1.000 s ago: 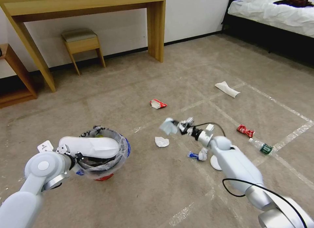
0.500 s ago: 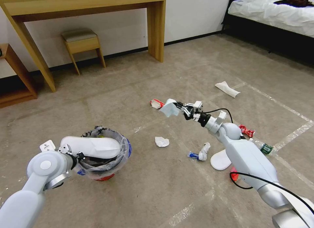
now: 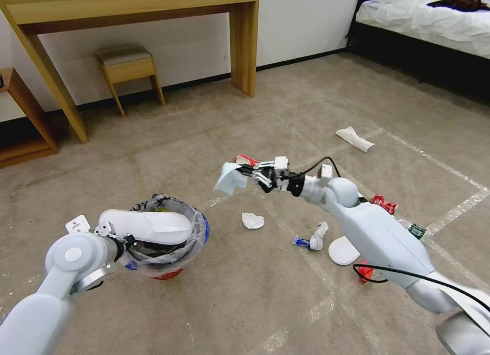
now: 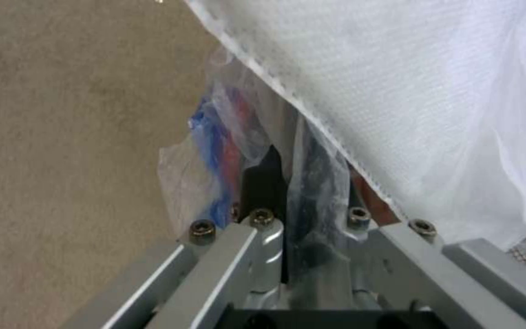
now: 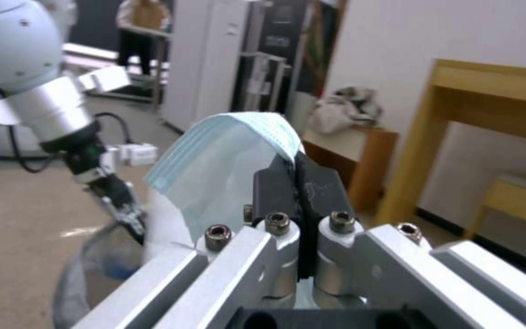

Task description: Pick up the trash bin and place the garbage on the floor into it.

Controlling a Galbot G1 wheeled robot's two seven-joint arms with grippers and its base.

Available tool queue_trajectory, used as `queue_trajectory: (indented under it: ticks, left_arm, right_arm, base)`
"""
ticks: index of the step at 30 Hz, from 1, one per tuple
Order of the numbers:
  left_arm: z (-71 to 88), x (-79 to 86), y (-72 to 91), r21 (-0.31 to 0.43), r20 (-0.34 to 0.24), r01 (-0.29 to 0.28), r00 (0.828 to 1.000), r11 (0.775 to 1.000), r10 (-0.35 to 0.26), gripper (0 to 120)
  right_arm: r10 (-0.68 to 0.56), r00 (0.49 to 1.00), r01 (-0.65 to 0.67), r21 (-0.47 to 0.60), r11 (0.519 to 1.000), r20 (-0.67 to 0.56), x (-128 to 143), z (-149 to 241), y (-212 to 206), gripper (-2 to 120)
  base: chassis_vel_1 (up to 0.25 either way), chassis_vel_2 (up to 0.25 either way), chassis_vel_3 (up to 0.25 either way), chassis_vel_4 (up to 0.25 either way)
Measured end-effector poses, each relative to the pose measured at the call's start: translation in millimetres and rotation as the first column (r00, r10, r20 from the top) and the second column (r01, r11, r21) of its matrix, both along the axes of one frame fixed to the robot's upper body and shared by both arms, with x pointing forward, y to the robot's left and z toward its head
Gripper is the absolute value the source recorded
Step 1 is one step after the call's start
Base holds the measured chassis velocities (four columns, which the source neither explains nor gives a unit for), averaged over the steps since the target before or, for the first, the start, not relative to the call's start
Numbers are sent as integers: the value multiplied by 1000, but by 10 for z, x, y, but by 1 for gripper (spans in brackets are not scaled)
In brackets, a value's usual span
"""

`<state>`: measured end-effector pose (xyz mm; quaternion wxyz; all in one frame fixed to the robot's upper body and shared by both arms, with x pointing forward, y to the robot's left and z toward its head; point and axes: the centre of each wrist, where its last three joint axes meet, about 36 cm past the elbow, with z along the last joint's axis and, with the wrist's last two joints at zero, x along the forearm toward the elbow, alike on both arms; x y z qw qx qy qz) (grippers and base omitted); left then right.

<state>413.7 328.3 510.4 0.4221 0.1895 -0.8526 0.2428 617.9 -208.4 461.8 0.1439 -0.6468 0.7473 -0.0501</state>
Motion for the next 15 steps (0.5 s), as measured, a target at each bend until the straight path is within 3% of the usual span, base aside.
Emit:
queue_trajectory:
  ticks: [8, 15]
  left_arm:
    - [55, 9, -52, -24, 17, 10, 1000, 1000, -10, 4]
    - [83, 9, -148, -78, 28, 33, 999, 996, -31, 4]
  right_arm:
    - [158, 986, -155, -64, 986, 47, 102, 205, 788, 0]
    - [232, 971, -226, -102, 969, 56, 111, 268, 1187, 0]
  base:
    - [0, 0, 0, 0]
    - [0, 0, 0, 0]
